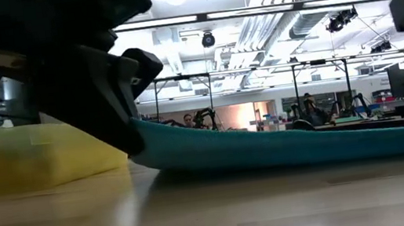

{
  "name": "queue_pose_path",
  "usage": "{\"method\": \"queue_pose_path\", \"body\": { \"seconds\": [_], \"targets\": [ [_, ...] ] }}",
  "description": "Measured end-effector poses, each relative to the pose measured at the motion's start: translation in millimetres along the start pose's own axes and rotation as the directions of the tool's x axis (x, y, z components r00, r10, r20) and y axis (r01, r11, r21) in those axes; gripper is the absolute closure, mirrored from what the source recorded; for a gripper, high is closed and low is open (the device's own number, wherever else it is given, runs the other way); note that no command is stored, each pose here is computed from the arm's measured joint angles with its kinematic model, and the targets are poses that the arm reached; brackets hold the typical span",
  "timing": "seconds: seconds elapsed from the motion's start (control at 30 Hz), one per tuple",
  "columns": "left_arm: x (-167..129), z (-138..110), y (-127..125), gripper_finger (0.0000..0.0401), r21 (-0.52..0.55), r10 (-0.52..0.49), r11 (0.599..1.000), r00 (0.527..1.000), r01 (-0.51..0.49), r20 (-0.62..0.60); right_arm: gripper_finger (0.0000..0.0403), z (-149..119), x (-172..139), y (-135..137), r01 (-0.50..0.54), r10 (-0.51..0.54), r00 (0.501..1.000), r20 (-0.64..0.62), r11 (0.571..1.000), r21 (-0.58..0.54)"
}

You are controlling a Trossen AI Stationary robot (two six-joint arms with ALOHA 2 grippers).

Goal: Fold microfiber towels
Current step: Fold the blue microfiber towel

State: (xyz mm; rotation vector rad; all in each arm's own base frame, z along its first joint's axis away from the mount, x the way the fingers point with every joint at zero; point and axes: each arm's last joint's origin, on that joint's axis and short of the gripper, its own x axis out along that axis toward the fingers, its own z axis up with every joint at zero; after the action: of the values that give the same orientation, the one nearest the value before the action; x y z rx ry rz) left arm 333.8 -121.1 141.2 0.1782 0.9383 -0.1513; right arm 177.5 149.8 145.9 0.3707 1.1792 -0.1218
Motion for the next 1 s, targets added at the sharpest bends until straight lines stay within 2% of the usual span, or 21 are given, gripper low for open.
{"method": "queue_pose_path", "body": {
  "seconds": [0.17,0.27,0.43,0.6,0.73,1.0],
  "targets": [
    [-0.2,-1.9,-6.4,0.0400,0.009,-0.010,1.000,1.000,0.010,0.009,0.0403,-4.8,10.7,2.4,0.024,-0.024,0.999,-0.023,1.000,-0.020],
    [2.0,-7.2,-8.5,0.0400,-0.027,-0.013,1.000,1.000,0.013,0.012,0.0403,-3.9,11.2,4.1,0.008,-0.008,1.000,-0.014,1.000,-0.020],
    [10.8,-15.9,-14.7,0.0400,-0.093,-0.016,0.996,1.000,0.014,-0.023,0.0403,-2.9,8.8,8.1,-0.062,0.061,0.997,-0.041,0.998,-0.009],
    [13.0,-18.6,-22.2,0.0400,-0.084,-0.021,0.996,0.999,0.018,-0.030,0.0403,-4.5,4.1,16.5,-0.157,0.159,0.986,-0.057,0.987,0.040],
    [12.6,-18.9,-24.1,0.0400,-0.083,-0.024,0.996,0.999,0.021,-0.032,0.0403,-5.2,2.0,25.4,-0.234,0.236,0.971,-0.035,0.971,0.037],
    [-5.4,-9.5,-22.1,0.0399,-0.209,-0.033,0.977,0.999,0.036,0.016,0.0403,0.1,-1.0,29.6,-0.292,0.292,0.956,0.006,0.956,0.041]
  ]
}}
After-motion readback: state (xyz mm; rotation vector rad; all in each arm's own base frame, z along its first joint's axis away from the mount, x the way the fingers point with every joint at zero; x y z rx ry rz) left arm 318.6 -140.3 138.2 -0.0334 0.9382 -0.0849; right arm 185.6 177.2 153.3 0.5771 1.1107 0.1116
